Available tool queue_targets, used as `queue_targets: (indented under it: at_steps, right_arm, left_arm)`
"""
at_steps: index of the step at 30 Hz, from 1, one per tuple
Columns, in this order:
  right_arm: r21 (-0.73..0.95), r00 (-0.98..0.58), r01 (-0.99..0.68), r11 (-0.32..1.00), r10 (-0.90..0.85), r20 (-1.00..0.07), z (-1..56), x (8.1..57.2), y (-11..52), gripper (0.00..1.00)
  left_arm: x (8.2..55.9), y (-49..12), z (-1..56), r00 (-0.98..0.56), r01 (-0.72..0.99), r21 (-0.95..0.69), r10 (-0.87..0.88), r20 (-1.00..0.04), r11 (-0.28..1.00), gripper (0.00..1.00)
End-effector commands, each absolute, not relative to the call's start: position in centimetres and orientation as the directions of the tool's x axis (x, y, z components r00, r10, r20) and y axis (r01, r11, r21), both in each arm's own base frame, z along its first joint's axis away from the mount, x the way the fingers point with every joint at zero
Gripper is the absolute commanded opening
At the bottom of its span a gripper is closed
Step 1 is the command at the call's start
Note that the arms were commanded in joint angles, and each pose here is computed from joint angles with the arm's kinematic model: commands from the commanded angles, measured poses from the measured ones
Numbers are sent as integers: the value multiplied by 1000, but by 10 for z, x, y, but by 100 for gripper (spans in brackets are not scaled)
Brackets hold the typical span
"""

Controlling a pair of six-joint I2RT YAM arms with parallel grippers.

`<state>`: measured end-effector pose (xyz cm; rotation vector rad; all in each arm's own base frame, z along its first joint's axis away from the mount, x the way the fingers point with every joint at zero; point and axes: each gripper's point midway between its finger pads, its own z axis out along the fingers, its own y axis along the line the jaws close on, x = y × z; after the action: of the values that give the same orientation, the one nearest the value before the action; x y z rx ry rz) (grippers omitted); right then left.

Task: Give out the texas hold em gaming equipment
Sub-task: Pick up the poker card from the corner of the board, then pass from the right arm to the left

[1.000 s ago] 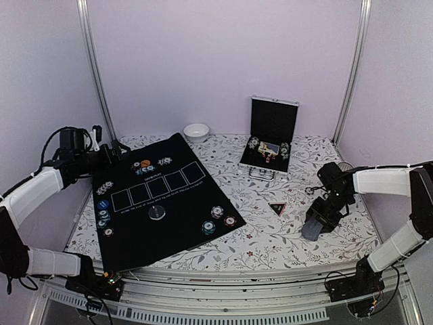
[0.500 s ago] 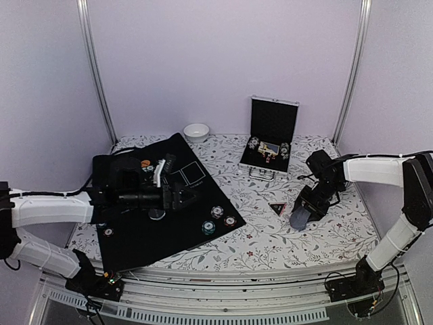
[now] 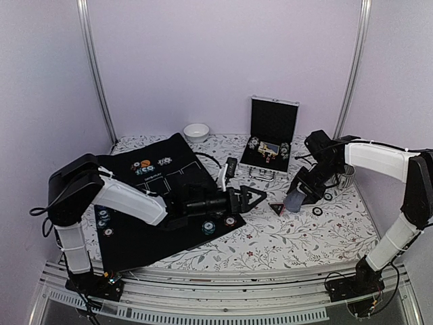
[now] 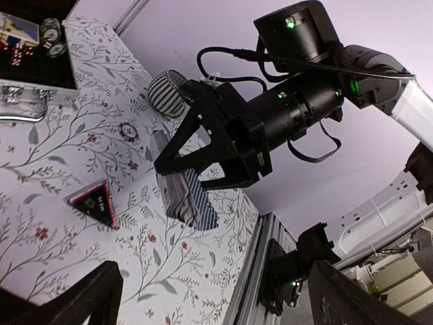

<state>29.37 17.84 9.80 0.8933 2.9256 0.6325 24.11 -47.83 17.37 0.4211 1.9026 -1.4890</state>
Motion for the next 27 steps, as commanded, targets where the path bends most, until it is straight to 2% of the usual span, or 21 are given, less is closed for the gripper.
queue_targets:
  at_steps: [1, 4, 10, 17, 22, 27]
  right_arm:
    - [390, -829, 548, 740, 541, 139, 114, 296, 187, 50]
    - [402, -825, 551, 731, 550, 132, 124, 299, 189, 50]
    - [442, -816, 558, 702, 560, 140, 139, 300, 200, 47]
    - [461, -825, 549, 697, 539, 169, 143, 294, 220, 47]
    - [475, -830, 539, 696, 535, 159, 150, 296, 227, 47]
    - [470, -833, 537, 701, 528, 165, 149, 294, 233, 47]
  left_arm:
    - [237, -525, 189, -670, 698, -687, -155, -726, 201, 98]
    - [241, -545, 166, -668, 711, -662, -68, -741, 236, 98]
    - [244, -566, 143, -662, 729, -645, -6, -750, 228, 98]
    - [256, -572, 137, -695, 692, -687, -54, -717, 221, 98]
    - [264, -571, 117, -741, 639, -726, -50, -670, 253, 89]
    - [271, -566, 123, -756, 619, -752, -87, -649, 225, 82]
